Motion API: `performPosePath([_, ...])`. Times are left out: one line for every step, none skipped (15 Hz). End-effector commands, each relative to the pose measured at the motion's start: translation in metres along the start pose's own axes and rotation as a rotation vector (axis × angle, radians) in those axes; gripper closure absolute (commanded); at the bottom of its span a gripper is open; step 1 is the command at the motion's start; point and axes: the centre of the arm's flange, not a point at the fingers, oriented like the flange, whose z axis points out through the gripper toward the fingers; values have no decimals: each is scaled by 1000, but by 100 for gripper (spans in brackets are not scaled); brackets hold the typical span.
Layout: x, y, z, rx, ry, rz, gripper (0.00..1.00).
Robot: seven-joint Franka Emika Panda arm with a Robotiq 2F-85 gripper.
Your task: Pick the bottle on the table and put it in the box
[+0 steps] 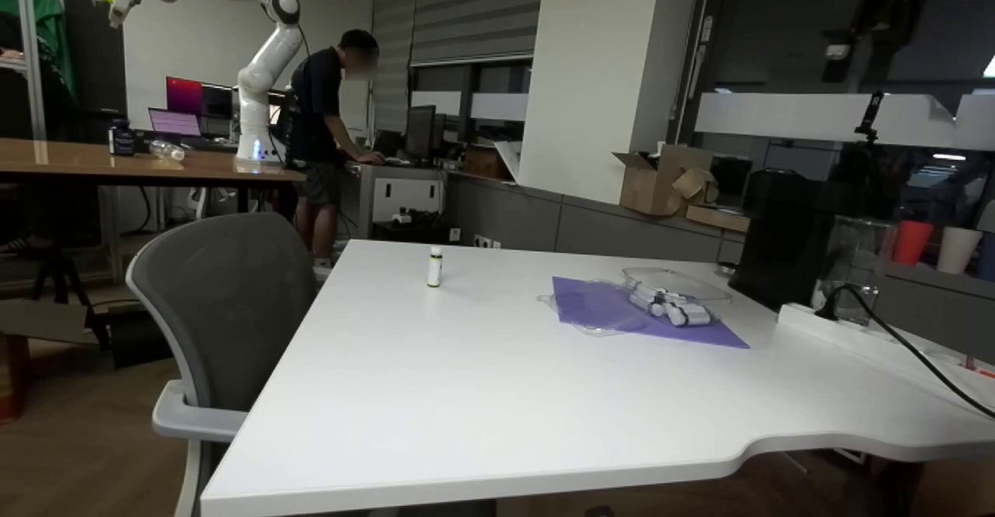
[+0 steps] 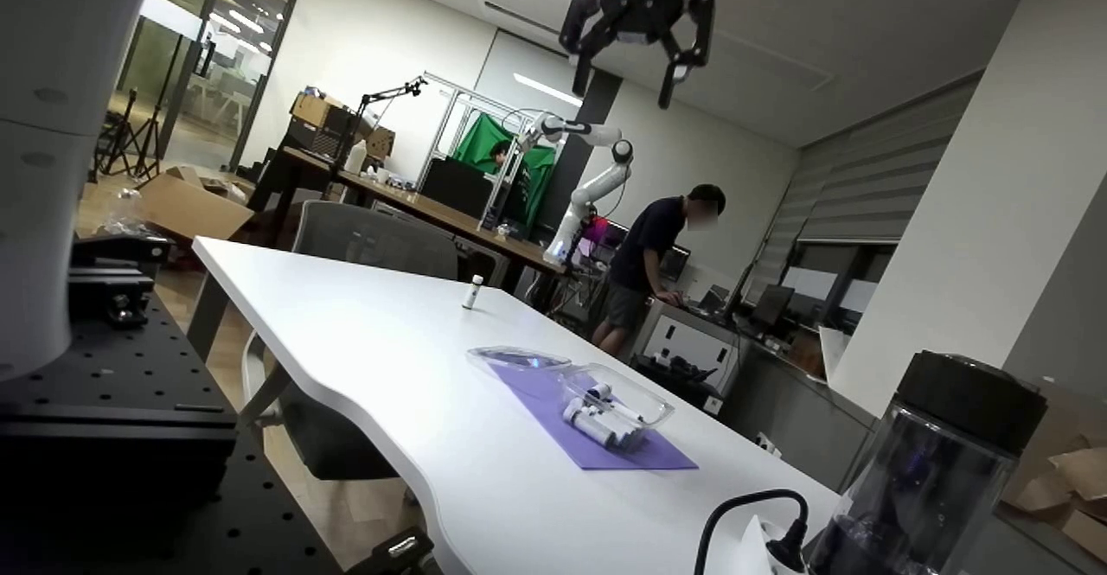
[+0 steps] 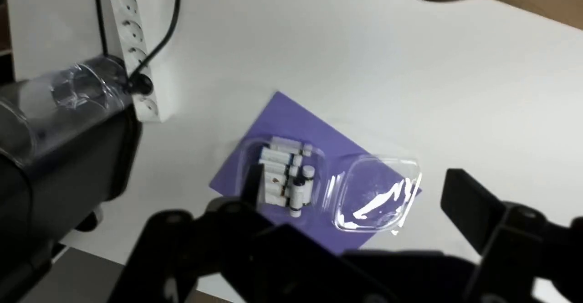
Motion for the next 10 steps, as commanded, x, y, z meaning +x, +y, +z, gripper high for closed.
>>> performPosePath([88, -14, 41, 61, 21, -115, 0])
performPosePath([109, -28, 54, 77, 26, -144, 0])
performPosePath([129, -42, 65, 90, 35, -176, 0])
performPosePath([149, -58, 76, 89, 45, -201, 0])
performPosePath([168, -73, 87, 36, 65, -168, 0])
performPosePath([119, -67, 76, 71, 57, -180, 0])
performPosePath([136, -78, 86, 61, 66, -192, 0])
performPosePath([147, -85, 94, 58, 64, -200, 0])
performPosePath([154, -88, 100, 58, 59, -204, 0])
performPosePath([156, -86, 101, 57, 57, -203, 0])
